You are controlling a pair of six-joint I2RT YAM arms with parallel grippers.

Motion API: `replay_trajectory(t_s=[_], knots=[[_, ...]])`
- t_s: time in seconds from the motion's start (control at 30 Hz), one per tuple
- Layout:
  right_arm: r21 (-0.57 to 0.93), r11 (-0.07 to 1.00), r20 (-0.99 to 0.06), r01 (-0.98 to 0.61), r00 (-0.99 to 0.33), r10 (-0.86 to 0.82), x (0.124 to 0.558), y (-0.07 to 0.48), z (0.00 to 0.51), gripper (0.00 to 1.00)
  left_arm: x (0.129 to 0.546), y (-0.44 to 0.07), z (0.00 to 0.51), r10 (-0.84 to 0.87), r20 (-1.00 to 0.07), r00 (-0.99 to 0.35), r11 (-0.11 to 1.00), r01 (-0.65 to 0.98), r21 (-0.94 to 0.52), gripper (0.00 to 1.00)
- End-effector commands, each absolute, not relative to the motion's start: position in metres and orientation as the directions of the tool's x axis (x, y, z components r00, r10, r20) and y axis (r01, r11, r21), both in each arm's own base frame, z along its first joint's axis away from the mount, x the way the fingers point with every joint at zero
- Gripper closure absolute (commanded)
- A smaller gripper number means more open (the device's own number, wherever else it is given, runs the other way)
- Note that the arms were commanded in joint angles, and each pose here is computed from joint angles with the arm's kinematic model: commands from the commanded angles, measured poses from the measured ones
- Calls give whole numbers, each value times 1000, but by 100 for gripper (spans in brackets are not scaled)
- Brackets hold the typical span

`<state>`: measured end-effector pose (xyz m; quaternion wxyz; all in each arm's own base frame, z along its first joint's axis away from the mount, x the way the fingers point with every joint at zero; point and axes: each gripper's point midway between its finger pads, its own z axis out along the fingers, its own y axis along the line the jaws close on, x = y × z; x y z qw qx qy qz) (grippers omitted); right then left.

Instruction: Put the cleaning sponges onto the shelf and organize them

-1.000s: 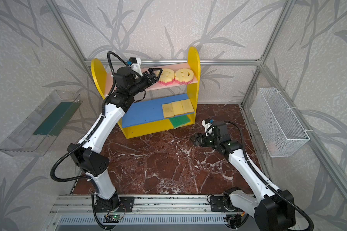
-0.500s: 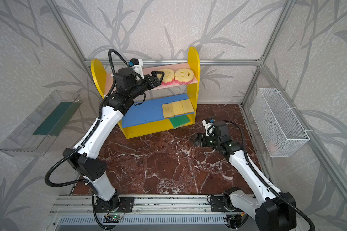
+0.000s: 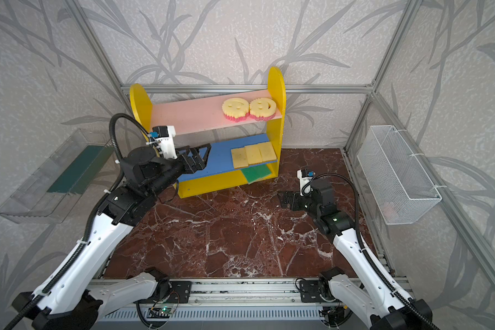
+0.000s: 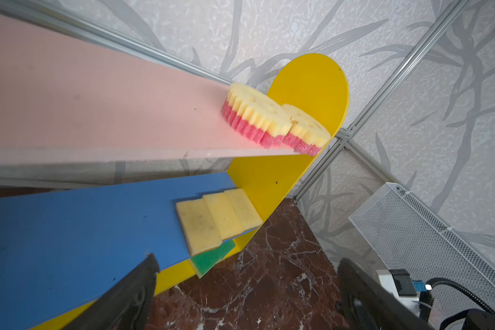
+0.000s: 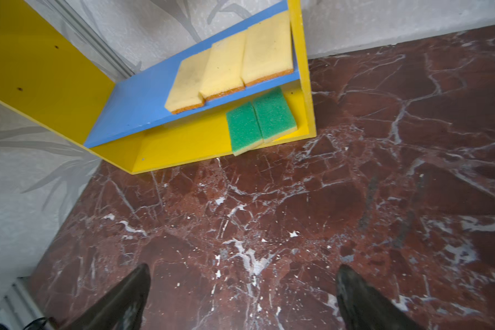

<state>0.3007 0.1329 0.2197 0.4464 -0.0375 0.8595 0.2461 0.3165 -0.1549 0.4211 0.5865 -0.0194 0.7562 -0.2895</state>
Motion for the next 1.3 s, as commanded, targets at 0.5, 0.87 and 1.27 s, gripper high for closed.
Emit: replay_trajectory(t_s=[0.5,0.87,1.27], knots=[[-88,980,-932,177,-363,-18,323,15,156,1,314,-35,179,-340,-817,-467,935,-260,-240,1],[-132,970,-946,204,-319,-62,351,12,124,1,347,37,134,-279,-845,-456,904,-422,-71,1],[-205,953,-930,225,-348,-118,367,8,124,1,389,57,123,-89,-881,-464,931,-353,92,1]])
